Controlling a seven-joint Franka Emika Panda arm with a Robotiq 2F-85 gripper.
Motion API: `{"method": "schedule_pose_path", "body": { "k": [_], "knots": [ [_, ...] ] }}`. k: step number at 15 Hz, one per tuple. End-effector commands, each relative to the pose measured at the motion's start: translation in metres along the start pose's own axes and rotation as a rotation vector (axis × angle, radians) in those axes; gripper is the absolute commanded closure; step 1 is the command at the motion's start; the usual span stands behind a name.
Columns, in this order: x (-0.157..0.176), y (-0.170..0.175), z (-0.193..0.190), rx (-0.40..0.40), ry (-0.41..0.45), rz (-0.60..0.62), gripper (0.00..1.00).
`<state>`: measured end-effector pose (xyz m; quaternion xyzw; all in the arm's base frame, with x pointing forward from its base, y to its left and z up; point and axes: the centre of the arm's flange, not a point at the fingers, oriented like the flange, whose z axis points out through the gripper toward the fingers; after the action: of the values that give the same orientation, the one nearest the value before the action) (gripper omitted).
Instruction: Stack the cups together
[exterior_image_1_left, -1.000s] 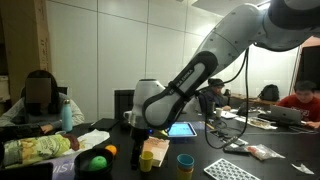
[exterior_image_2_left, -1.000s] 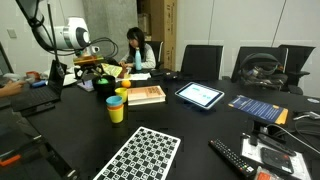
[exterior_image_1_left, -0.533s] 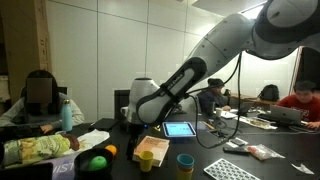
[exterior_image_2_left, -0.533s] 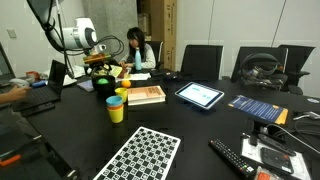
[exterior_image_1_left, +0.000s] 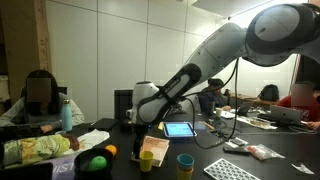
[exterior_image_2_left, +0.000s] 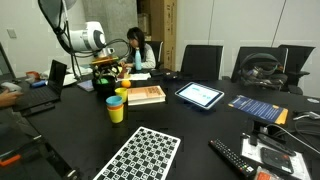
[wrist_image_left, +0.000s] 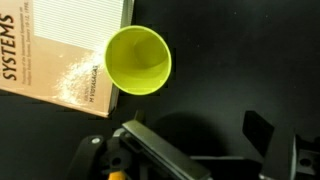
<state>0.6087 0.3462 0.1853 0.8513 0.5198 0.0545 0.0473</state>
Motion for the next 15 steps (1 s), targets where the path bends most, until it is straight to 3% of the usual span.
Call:
{"method": "schedule_pose_path", "body": {
  "k": [1, 10, 15],
  "knots": [
    [-0.004, 0.009, 0.004, 0.043, -0.032, 0.002, 0.0],
    [-0.013, 0.014, 0.003, 0.248, -0.178, -0.055, 0.0],
    [-0.011, 0.017, -0.01, 0.207, -0.146, -0.085, 0.0]
  ]
}}
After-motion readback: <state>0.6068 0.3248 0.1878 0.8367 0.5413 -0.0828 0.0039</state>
